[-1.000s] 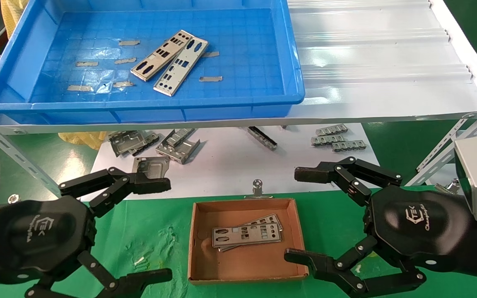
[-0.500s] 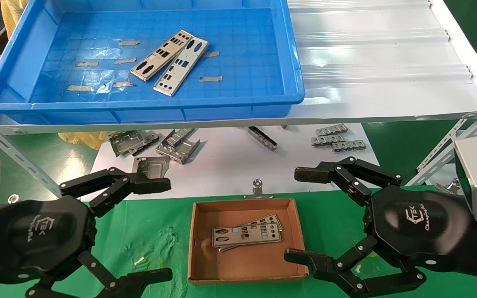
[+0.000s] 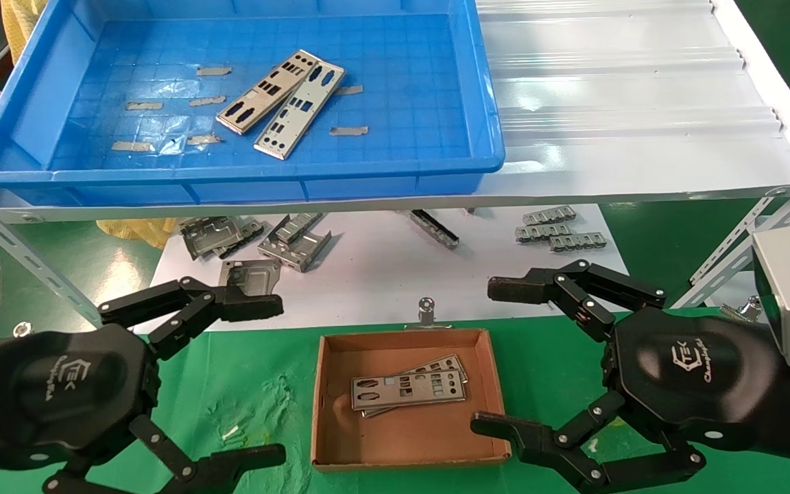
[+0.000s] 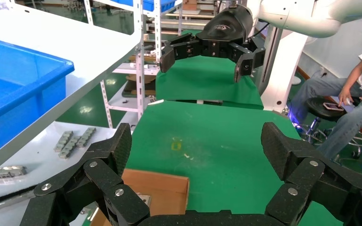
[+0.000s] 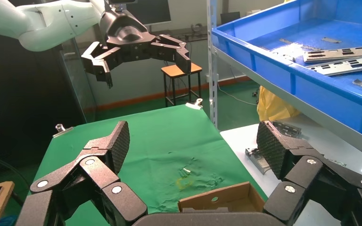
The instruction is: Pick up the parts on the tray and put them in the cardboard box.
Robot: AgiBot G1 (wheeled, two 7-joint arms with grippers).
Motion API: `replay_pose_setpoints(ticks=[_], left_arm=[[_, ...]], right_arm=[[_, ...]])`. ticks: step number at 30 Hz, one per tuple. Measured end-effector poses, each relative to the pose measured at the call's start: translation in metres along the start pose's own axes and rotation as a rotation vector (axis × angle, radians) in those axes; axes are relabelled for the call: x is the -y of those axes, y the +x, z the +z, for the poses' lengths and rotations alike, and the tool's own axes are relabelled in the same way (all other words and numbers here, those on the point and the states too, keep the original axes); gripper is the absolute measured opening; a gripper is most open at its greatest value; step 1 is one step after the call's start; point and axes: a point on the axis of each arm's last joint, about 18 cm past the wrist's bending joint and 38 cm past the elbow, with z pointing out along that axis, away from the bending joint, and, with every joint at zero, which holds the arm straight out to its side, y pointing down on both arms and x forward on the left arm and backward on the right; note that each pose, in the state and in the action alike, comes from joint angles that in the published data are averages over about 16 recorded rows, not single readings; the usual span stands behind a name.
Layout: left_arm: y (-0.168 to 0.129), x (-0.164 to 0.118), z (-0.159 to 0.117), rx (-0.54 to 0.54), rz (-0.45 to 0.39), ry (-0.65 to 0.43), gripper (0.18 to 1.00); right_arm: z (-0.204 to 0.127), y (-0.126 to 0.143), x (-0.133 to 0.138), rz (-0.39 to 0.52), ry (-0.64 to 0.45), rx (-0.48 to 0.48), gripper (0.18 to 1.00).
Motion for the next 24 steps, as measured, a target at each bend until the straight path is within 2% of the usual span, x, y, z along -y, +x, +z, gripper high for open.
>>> replay_pose_setpoints(ticks=[24], left_arm=[[0.0000,0.0000,0.0000,0.000,0.000,0.000,1.001]], right_arm=[[0.0000,0.0000,0.0000,0.000,0.000,0.000,1.001]])
